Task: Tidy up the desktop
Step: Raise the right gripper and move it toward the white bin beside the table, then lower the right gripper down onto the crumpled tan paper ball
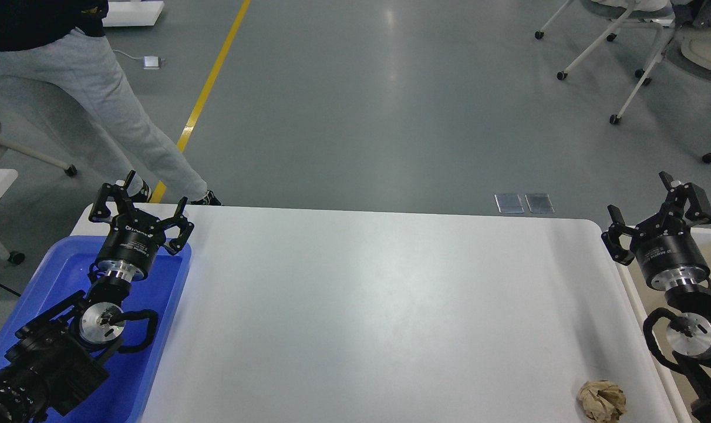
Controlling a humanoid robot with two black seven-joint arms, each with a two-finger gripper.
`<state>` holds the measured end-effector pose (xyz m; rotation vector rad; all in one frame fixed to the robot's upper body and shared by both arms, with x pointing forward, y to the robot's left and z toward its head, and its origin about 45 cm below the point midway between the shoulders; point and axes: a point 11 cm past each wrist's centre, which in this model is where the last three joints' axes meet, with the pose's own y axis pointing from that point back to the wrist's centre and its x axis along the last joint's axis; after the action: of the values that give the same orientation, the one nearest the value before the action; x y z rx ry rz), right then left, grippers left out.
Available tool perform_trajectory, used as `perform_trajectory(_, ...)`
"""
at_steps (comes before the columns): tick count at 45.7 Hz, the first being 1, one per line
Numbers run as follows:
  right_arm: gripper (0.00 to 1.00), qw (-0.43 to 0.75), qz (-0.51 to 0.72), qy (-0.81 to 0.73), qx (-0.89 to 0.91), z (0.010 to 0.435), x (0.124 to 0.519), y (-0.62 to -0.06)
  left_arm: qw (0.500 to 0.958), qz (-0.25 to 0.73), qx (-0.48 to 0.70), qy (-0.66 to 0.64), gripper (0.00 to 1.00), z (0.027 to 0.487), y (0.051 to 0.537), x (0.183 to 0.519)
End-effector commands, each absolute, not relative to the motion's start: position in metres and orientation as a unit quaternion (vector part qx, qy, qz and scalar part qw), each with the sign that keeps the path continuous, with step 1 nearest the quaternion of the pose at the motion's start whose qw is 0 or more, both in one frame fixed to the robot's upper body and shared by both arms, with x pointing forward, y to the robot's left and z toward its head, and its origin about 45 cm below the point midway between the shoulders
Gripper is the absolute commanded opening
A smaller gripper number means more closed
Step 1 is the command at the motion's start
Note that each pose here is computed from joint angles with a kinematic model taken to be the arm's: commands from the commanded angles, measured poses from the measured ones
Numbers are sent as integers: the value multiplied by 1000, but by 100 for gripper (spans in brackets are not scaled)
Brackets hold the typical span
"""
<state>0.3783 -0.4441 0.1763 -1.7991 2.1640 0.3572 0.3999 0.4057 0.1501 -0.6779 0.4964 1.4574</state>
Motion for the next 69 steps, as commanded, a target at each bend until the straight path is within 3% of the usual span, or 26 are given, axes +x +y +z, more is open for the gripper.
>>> perform_trajectory(1,99,127,115,767,-618,177,364,-469,667,646,-300,220,100,150,405,400)
perform_trajectory(28,99,113,140,748,-639,214,361,-478,667,646,-300,220,100,150,406,400)
perform_trajectory(53,99,-68,96,675,-728,257,347,-459,667,645,-301,220,100,151,405,400)
perform_trajectory(69,99,-275,27,569,-775,280,322,-453,667,645,-301,220,100,151,405,400)
